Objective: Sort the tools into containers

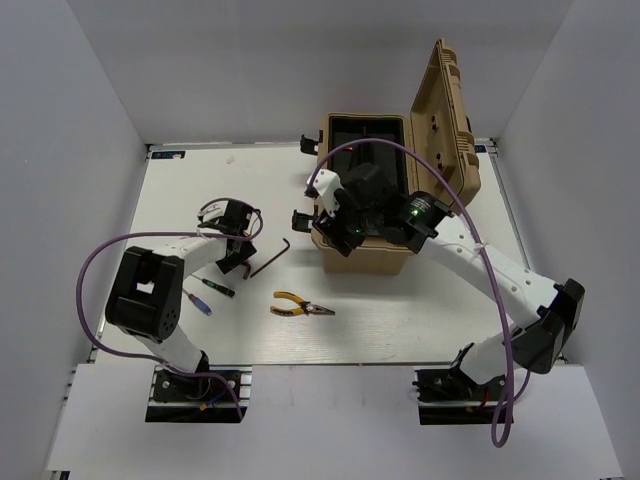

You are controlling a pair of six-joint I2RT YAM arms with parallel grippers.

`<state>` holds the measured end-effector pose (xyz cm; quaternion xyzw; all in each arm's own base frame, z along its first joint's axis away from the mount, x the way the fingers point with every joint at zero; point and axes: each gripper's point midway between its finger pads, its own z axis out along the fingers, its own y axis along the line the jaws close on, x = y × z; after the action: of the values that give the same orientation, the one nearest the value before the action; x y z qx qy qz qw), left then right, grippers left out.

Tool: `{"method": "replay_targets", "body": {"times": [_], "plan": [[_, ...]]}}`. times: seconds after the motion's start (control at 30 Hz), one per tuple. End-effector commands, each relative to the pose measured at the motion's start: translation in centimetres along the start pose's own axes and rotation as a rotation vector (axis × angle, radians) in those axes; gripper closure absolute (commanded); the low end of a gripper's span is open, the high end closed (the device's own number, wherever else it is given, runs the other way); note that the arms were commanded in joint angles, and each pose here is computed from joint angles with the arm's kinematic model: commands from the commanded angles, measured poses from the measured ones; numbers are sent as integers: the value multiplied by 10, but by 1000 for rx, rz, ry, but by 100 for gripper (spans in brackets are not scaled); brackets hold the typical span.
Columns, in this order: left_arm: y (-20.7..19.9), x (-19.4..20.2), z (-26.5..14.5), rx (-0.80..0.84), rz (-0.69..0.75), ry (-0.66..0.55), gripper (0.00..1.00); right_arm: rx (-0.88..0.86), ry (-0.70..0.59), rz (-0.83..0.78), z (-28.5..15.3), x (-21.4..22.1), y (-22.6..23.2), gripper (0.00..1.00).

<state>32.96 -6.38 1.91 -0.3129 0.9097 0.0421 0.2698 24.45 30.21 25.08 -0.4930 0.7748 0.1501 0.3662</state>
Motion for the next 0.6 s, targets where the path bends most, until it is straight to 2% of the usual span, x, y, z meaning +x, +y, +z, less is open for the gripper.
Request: {"method": "replay_targets", "body": {"times": [0.0,0.1,0.13,0.33,0.43,0.47,0.57], "plan": [[7,-1,4,-49,-21,1,37,2,-70,-10,-9,-13,1,38],[11,-1,7,-85,-13,26,50,1,-71,-7,-11,-12,2,37],[13,1,10,-99,-8,26,59,4,-79,-5,-13,-13,1,37],[23,7,14,-138,-7,53,73,13,-104,-3,-22,-16,0,37],[26,9,13,-140,5,55,85,13,-106,-6,-22,-15,0,37],[28,8,9,-141,6,56,93,14,-106,-3,-23,-15,0,37],[28,0,-4,-118,0,25,100,-14,-118,-4,-25,-17,5,37]]}}
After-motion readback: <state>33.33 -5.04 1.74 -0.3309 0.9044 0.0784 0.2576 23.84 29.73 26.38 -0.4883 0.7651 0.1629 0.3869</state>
